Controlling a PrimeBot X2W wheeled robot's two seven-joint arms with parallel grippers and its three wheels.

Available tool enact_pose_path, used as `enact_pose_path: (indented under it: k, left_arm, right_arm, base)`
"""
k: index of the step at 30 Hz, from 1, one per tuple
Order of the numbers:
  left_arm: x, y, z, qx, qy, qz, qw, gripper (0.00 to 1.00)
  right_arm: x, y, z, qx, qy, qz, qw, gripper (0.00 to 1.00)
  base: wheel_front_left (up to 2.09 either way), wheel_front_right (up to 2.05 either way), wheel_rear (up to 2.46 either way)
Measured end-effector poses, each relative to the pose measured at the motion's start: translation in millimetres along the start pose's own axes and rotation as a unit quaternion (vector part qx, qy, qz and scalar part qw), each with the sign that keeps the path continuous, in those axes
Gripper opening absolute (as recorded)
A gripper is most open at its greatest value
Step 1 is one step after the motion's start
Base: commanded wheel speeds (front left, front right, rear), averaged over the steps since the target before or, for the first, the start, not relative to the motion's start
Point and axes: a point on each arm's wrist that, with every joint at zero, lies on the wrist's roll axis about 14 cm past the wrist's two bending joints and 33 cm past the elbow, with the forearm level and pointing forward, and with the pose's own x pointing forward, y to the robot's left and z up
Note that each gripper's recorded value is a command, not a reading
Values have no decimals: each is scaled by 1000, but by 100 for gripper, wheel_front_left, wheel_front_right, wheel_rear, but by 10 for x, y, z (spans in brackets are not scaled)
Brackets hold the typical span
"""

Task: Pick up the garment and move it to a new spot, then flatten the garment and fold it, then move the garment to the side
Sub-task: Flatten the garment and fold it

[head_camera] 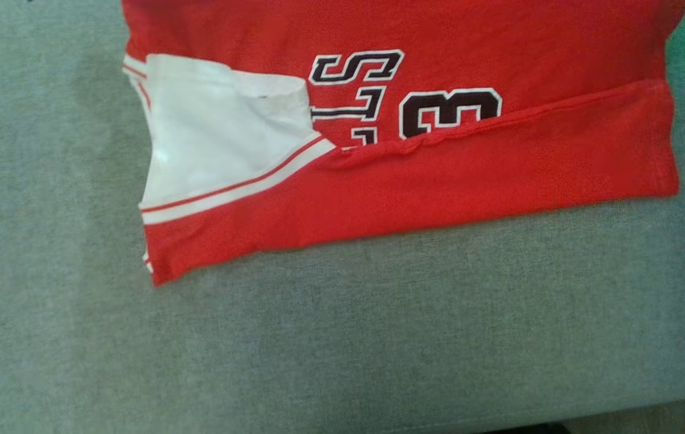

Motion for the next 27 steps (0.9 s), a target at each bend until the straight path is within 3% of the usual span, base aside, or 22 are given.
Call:
enact_pose_path:
  k: [7,16,18,27]
  left_arm:
    - [-231,-112,63,-13,-27,-11,1000,0]
    - [-768,-543,-301,-48,-17,-46,998,0]
    - [-920,-734,-374,-76,-22,-64,995,0]
    - [-1201,-1059,-710,-116,-3,-67,991,0]
  right_arm:
    - [-195,-1,-122,16,0,6,1000,0]
    - [-443,115,-329,26,8,25,999,0]
    - [-489,151,-439,26,18,30,999,0]
    - [-659,90,-708,32,40,25,998,0]
  base:
    - [0,0,0]
    - [0,0,0]
    - [0,0,0]
    - [0,0,0]
